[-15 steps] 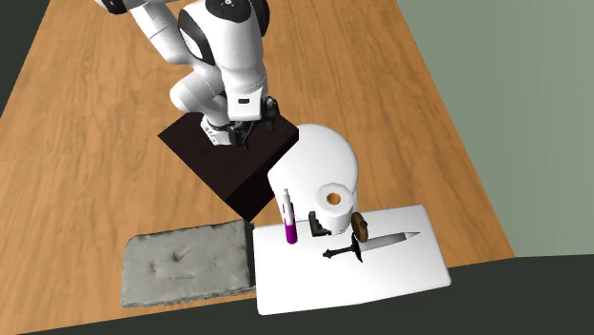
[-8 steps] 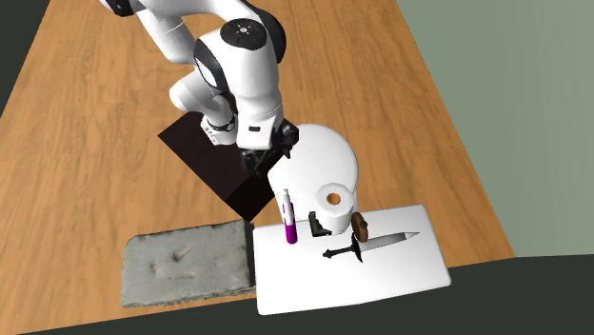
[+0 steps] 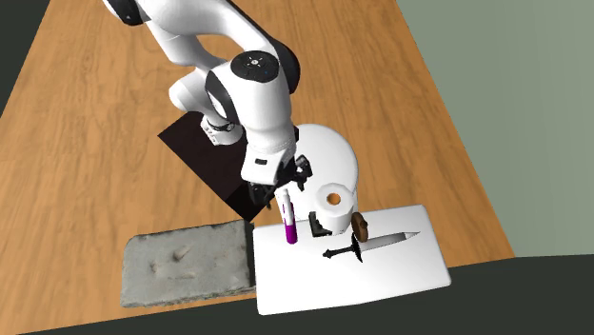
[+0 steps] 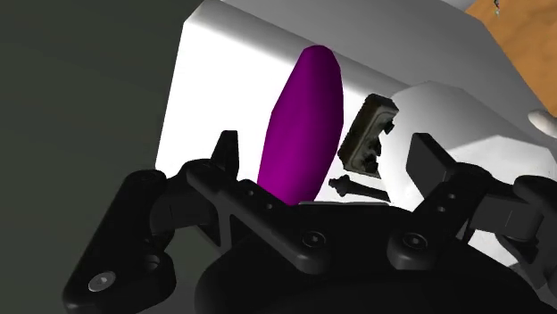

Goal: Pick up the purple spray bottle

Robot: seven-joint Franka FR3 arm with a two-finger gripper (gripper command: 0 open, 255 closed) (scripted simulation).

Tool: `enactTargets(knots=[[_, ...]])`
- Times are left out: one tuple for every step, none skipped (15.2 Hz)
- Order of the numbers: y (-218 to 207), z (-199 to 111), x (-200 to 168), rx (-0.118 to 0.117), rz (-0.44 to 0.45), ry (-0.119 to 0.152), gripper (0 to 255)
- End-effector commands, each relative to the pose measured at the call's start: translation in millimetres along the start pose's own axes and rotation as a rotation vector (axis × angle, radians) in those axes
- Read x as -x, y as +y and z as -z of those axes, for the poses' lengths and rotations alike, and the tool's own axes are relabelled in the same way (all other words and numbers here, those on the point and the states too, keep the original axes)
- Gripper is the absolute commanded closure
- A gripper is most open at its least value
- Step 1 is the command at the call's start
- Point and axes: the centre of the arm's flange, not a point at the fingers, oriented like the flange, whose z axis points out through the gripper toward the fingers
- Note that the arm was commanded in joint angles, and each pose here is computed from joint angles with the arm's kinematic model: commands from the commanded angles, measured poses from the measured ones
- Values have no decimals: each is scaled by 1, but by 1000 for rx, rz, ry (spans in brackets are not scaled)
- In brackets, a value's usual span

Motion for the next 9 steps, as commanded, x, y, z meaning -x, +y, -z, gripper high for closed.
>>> enactTargets(knots=[[0,-9,-1,1,-8,6,0],[0,-14,0,1,-8,6,0],[-1,-19,2,1,-8,6,0],[-1,-24,3,1,-8,6,0],[-2,-29,5,1,-8,6,0],[-2,-37,8,1,-8,6,0],[-2,-37,8,1,-8,6,0],[-2,-37,8,1,-8,6,0],[-2,-37,7,1,-8,6,255]])
